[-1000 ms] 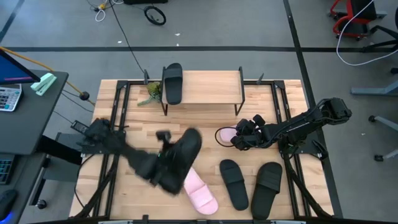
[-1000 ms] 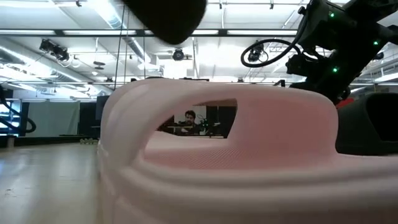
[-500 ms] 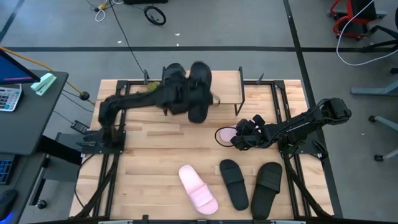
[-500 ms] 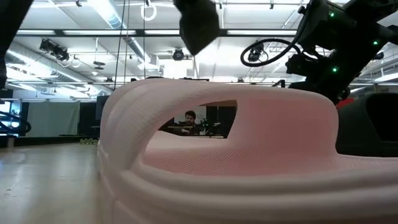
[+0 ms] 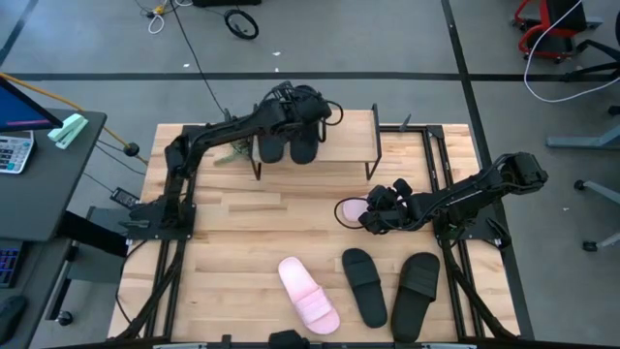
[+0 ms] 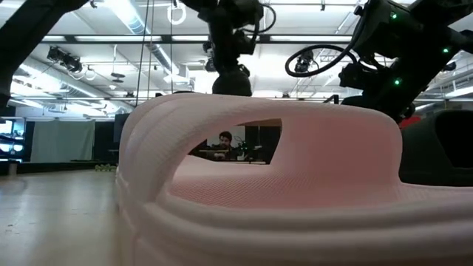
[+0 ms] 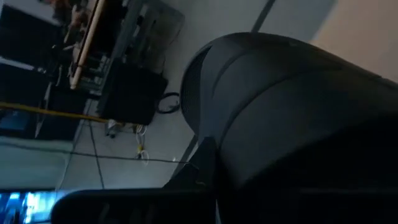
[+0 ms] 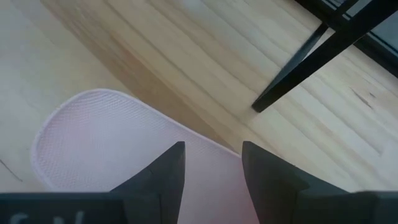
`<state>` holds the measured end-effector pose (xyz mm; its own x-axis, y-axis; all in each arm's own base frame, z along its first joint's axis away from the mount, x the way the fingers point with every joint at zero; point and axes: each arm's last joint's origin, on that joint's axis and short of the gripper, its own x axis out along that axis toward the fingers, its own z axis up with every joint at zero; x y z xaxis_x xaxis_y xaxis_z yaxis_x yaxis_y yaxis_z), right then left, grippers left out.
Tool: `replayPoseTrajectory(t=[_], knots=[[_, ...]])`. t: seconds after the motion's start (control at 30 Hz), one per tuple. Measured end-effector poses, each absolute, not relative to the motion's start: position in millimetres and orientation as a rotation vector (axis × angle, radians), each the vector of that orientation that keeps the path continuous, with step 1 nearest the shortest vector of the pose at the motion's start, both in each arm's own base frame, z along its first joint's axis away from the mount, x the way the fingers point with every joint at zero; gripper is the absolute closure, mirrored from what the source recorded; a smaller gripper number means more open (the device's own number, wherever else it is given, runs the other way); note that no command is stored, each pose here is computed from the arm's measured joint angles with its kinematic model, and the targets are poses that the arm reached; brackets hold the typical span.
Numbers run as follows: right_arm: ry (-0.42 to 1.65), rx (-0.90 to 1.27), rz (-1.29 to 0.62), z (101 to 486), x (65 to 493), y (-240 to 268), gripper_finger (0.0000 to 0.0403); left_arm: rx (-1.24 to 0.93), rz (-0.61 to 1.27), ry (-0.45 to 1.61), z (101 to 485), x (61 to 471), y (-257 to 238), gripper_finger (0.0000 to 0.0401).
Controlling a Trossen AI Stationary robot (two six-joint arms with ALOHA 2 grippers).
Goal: Pick and place slides into the shelf
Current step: Put the black slide on the shelf
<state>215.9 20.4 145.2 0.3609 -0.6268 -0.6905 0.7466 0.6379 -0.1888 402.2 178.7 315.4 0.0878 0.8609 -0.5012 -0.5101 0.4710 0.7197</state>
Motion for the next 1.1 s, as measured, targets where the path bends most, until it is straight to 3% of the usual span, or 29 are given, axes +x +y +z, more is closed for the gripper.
replayPoseTrajectory(t=[0.27,0.57,1.1], knots=[[0.810,0.168,-0.890,145.2,215.9,20.4,0.0238,0.426,1.042,1.104,311.0,399.7,183.6,0.0361],[0.810,0.168,-0.890,145.2,215.9,20.4,0.0238,0.438,1.024,1.172,307.4,395.1,181.8,0.0386],[0.810,0.168,-0.890,145.2,215.9,20.4,0.0238,0.467,0.993,1.204,306.4,395.3,177.7,0.0217]])
